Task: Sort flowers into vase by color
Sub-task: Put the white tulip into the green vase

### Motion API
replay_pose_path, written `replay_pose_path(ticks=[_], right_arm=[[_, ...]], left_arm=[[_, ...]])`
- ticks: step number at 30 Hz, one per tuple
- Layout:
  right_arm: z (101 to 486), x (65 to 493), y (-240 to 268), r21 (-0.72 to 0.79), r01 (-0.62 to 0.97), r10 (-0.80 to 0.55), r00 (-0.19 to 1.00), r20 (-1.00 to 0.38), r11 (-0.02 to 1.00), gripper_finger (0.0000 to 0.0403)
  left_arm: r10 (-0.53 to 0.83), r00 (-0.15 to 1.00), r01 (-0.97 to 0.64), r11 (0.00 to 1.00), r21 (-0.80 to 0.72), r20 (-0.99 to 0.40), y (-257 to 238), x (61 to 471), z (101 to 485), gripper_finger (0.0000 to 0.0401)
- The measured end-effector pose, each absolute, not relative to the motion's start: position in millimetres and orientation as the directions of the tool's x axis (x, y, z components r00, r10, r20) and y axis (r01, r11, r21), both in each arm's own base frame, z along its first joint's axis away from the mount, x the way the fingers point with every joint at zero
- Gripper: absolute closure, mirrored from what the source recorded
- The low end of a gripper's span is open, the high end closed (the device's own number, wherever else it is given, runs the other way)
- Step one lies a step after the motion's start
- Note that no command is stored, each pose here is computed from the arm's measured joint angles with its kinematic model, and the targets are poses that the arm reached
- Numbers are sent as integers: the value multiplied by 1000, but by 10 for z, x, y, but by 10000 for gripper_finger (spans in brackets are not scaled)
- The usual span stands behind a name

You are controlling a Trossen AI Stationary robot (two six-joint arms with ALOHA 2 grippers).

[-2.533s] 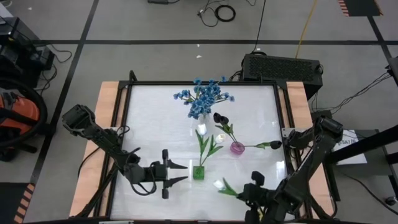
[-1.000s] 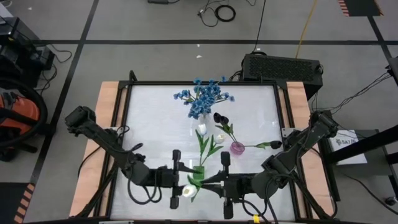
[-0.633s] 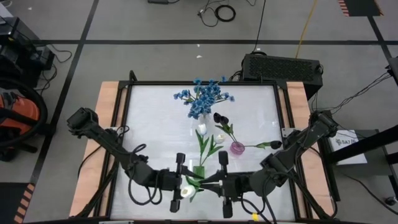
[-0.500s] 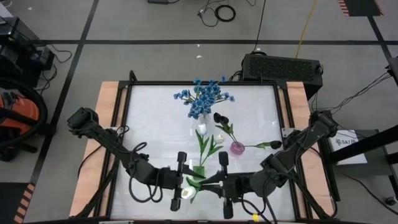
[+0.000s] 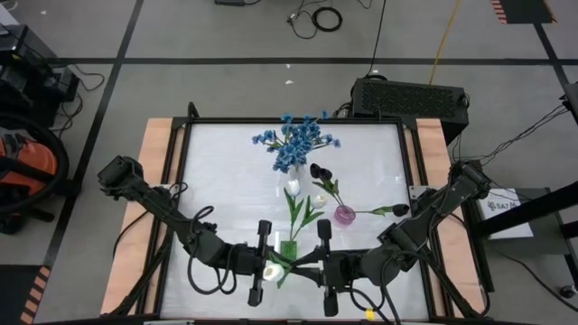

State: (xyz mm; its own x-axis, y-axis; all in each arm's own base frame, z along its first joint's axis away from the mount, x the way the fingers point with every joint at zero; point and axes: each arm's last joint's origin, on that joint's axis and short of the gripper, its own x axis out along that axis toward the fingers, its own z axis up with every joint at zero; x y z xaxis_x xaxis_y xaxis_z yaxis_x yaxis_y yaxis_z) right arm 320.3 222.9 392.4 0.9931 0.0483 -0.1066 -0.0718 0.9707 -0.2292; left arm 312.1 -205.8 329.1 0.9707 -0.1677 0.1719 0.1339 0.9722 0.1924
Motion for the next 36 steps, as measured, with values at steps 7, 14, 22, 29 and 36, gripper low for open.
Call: replay_pose_path(ticks=[7,14,22,29,36], right_arm=[[3954,3058,2222,-255,-52,11,987,-158,966,287],[4240,2488,2088,-287,9,-69,977,-200,958,235],[4257,1835,1880,-229,1,-86,928,-361,973,266],[4085,1465,1651,-268,228,-299,917,-264,936,339],[4159,1252,1169,-148,430,-451,880,-151,890,395]], left_arm=[[-161,973,123,968,219,166,-2090,3035,3345,389],[-138,978,91,957,276,157,-2160,2784,3511,395],[-87,992,52,946,321,96,-2140,2700,3527,395],[-58,994,27,953,303,96,-2082,2742,3528,395],[-56,994,26,952,304,92,-2066,2755,3524,395]])
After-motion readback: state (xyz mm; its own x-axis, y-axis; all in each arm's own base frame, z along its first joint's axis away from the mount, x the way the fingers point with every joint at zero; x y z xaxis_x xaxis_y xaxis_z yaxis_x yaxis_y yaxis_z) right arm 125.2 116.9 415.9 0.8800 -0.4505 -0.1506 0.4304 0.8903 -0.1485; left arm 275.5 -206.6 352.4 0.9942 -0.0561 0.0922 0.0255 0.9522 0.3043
